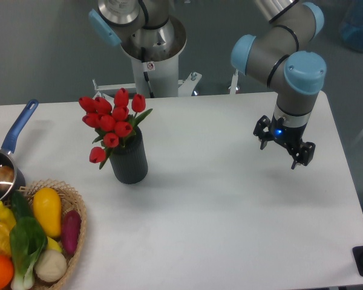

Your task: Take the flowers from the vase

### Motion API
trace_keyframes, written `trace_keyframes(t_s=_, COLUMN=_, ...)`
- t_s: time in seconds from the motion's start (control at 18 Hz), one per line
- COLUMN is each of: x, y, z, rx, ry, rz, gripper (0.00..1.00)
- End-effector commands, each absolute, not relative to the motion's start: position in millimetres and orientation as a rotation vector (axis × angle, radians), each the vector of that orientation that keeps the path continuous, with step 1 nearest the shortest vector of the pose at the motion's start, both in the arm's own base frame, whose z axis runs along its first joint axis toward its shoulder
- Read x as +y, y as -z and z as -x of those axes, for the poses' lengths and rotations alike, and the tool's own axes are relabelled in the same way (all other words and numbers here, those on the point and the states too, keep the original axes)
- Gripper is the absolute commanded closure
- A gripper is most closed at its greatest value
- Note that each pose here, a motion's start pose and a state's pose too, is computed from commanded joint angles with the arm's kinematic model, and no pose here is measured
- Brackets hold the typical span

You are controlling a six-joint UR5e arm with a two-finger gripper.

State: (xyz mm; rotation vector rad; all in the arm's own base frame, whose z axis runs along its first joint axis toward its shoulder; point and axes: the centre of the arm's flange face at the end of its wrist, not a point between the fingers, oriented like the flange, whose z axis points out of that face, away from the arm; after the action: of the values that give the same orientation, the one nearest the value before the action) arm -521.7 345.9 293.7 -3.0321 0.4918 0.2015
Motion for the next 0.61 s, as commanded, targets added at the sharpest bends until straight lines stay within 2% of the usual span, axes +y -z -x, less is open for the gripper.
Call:
trace_keyframes(t_s=0.33, x=342.8, y=-290.1, z=519.0, rx=0.472, ry=-0.179, rz=3.021, gripper=0.00)
trace_keyframes(t_s=0.5, x=344.2, y=-268.6, z=493.3, rx=0.450, ry=-0.046, rz=2.902, gripper=0.00)
trace_keyframes(t_s=0.61, x=345.9, y=-280.6, z=456.2, rx=0.466, ry=-0.018, rz=2.821, gripper=0.00)
